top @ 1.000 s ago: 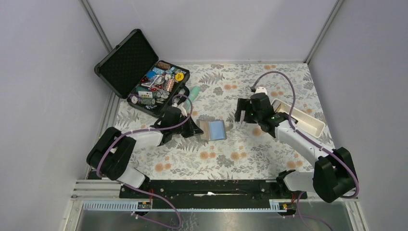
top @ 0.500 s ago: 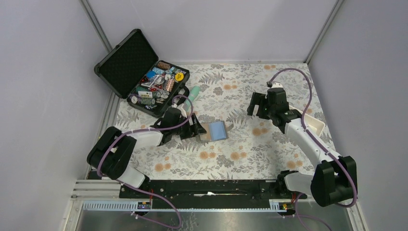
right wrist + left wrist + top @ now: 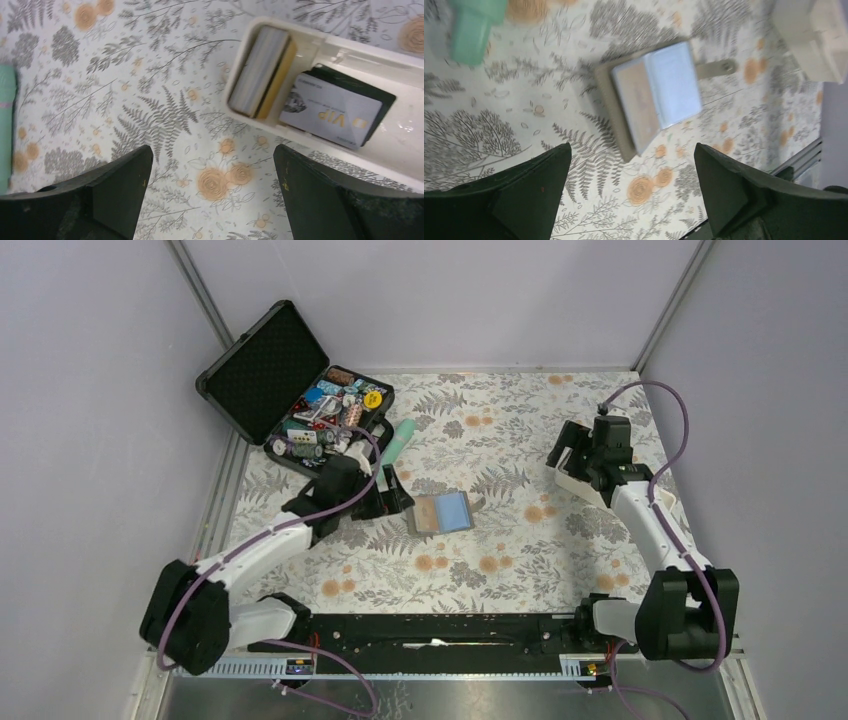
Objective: Put the credit cards into the card holder
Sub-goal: Place the card holder at the center of the board, then pick up the credit card from the storage box.
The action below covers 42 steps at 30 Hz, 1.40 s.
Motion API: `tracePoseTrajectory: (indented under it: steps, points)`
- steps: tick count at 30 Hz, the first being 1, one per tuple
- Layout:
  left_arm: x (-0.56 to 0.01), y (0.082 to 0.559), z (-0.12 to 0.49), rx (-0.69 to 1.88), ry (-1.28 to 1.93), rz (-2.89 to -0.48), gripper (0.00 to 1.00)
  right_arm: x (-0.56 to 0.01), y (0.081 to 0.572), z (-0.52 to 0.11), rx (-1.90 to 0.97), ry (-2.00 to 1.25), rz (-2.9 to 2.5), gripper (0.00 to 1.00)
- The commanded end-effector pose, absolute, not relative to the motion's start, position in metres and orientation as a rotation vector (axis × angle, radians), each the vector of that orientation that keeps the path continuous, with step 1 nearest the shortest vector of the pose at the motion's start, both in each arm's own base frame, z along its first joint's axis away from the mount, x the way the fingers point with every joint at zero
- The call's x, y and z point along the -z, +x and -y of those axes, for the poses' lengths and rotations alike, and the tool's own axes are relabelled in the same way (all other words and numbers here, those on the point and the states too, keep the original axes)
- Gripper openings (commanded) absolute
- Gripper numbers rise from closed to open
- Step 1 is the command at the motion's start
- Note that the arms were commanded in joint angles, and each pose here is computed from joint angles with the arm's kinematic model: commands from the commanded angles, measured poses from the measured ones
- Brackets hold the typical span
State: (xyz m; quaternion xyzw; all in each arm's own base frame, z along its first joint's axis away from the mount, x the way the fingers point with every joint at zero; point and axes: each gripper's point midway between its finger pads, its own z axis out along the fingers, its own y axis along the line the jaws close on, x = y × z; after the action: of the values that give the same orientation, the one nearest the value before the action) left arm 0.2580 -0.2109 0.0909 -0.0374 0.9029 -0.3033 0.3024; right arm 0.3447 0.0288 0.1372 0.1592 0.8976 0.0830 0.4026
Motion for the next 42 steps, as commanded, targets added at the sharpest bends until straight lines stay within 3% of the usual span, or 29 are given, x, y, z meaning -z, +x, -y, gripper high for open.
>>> tracePoseTrajectory:
  steps: [1, 10, 21, 33, 37, 42]
  points:
    - [-0.171, 0.278, 0.199, 0.76, -0.041, -2.23, 0.99, -0.148, 0.364, -0.006, -0.196, 0.479, -2.209, 0.99]
    - [-0.254, 0.29, 0.158, 0.72, 0.041, -2.149, 0.99, -0.134, 0.374, 0.025, -0.138, 0.567, -2.214, 1.0]
    - [-0.241, 0.297, 0.102, 0.426, -0.03, -2.136, 0.99, -0.108, 0.391, 0.04, -0.124, 0.63, -2.257, 1.0]
    - [-0.237, 0.298, 0.105, 0.434, -0.018, -2.157, 0.99, -0.096, 0.409, 0.029, -0.213, 0.61, -2.292, 0.99]
    - [-0.237, 0.298, 0.105, 0.434, -0.021, -2.158, 0.99, -0.091, 0.418, 0.018, -0.297, 0.592, -2.308, 0.92]
    - [-0.238, 0.299, 0.103, 0.433, -0.027, -2.157, 0.99, -0.086, 0.422, 0.02, -0.291, 0.594, -2.321, 0.9]
